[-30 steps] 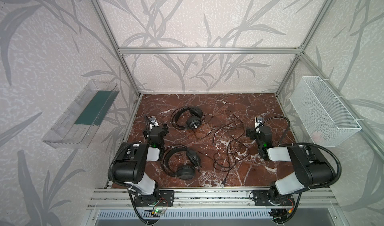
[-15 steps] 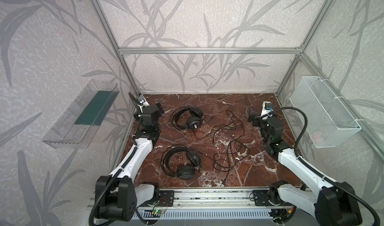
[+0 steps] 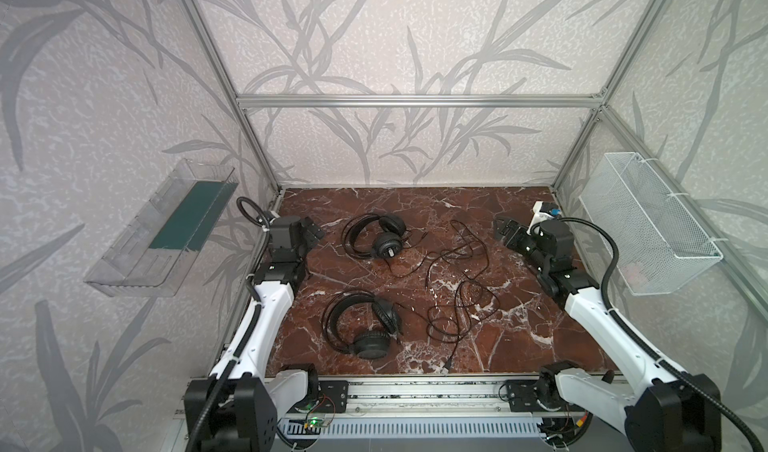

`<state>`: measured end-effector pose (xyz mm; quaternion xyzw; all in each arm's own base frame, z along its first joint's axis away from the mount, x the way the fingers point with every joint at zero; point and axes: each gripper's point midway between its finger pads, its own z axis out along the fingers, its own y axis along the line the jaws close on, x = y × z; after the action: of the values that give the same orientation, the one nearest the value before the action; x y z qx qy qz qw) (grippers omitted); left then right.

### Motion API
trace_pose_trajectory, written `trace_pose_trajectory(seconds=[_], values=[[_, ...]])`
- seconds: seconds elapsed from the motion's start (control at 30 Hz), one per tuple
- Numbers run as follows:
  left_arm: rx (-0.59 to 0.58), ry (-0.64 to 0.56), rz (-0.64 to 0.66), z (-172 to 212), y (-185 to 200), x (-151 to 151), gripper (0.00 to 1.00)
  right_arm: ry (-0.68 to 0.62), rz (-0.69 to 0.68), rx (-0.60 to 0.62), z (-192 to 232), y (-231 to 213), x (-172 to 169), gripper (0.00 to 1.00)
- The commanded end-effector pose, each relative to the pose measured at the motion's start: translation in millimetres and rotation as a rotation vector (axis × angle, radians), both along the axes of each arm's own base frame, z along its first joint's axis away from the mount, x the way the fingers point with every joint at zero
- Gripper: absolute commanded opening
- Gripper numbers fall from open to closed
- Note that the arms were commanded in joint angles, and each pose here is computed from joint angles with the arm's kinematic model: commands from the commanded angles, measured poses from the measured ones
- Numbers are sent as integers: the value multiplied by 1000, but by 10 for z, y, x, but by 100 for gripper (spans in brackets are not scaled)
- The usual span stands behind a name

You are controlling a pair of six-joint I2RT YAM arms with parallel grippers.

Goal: Wrap the headphones
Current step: 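Grasp the farther headphones' headband with the left gripper while the right reaches the cable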

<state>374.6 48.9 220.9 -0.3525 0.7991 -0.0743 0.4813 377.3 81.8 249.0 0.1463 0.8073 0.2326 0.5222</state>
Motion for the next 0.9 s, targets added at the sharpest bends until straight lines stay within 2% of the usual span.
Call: trace_pose_trajectory(seconds=[0.0, 0.1, 0.23, 0.33, 0.47, 0.57, 0.73, 0.87], values=[[-17, 123, -139, -145, -188, 216, 99, 78, 120, -48, -121, 262, -51, 99], [14, 237, -211, -316, -228, 369, 98, 95, 158, -110, -214, 452, -23, 99], [135, 408, -242, -431, -93, 502, 97, 157, 181, -170, -380, 643, -70, 99], [158, 494, -278, -550, -82, 599, 96, 175, 175, -196, -472, 697, -170, 99], [158, 622, -424, -755, -239, 698, 96, 173, 165, -187, -497, 708, -284, 99], [125, 668, -510, -827, -439, 763, 96, 165, 175, -142, -480, 755, -345, 99], [218, 754, -609, -1035, -696, 849, 96, 156, 205, -137, -478, 874, -409, 99], [225, 794, -657, -1165, -840, 914, 96, 156, 227, -146, -488, 952, -419, 99]])
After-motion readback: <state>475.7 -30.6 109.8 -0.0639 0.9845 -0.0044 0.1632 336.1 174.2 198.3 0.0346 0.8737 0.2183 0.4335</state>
